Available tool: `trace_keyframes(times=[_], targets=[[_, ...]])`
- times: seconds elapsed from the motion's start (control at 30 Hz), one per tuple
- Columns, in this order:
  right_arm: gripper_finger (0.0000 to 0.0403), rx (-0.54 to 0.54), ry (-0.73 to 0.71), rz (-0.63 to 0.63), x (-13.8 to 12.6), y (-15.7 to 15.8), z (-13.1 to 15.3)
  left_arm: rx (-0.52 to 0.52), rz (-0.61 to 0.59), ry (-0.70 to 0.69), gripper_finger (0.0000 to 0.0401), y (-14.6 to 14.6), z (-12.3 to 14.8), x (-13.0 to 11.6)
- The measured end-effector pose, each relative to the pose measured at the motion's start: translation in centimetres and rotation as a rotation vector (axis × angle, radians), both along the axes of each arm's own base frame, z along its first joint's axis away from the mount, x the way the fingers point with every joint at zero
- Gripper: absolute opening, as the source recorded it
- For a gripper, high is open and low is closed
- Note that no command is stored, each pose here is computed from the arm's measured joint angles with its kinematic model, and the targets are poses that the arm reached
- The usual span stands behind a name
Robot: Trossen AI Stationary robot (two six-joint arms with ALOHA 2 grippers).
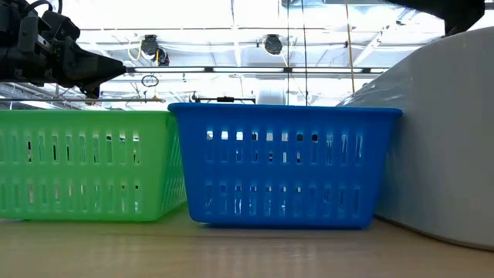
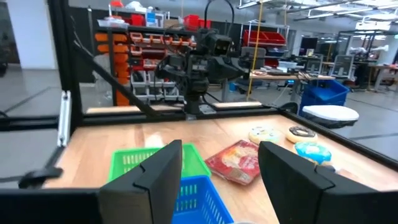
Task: Pick & Place Food Item
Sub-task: Put the red popcorn bag into the white bin
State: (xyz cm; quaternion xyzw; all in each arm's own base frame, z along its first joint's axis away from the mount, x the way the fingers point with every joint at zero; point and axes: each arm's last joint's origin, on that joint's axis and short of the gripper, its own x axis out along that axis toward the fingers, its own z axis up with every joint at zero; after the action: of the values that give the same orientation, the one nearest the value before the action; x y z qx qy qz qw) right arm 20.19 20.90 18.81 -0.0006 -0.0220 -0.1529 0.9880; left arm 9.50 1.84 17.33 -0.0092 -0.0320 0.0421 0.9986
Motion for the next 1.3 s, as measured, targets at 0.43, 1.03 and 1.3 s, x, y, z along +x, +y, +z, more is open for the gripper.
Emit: trace_keyframes(times=[0.43, 1.03, 1.3], targets=[[0.0199, -0.024, 0.058, 0.084, -2.6, -5.8, 5.1, 0.0, -0.001, 0.0, 0.0074, 0.0, 0.0, 0.0], [0.0198, 0.036, -0.191, -0.019, -8.8, -15.8, 0.9, 0.0, 0.0, -0.001, 0.0074, 0.0, 0.0, 0.0], [0.0198, 0.041, -0.21, -0.023, -9.1, -16.1, 1.1, 0.006, 0.0, -0.031, 0.0074, 0.0, 0.3, 0.0]])
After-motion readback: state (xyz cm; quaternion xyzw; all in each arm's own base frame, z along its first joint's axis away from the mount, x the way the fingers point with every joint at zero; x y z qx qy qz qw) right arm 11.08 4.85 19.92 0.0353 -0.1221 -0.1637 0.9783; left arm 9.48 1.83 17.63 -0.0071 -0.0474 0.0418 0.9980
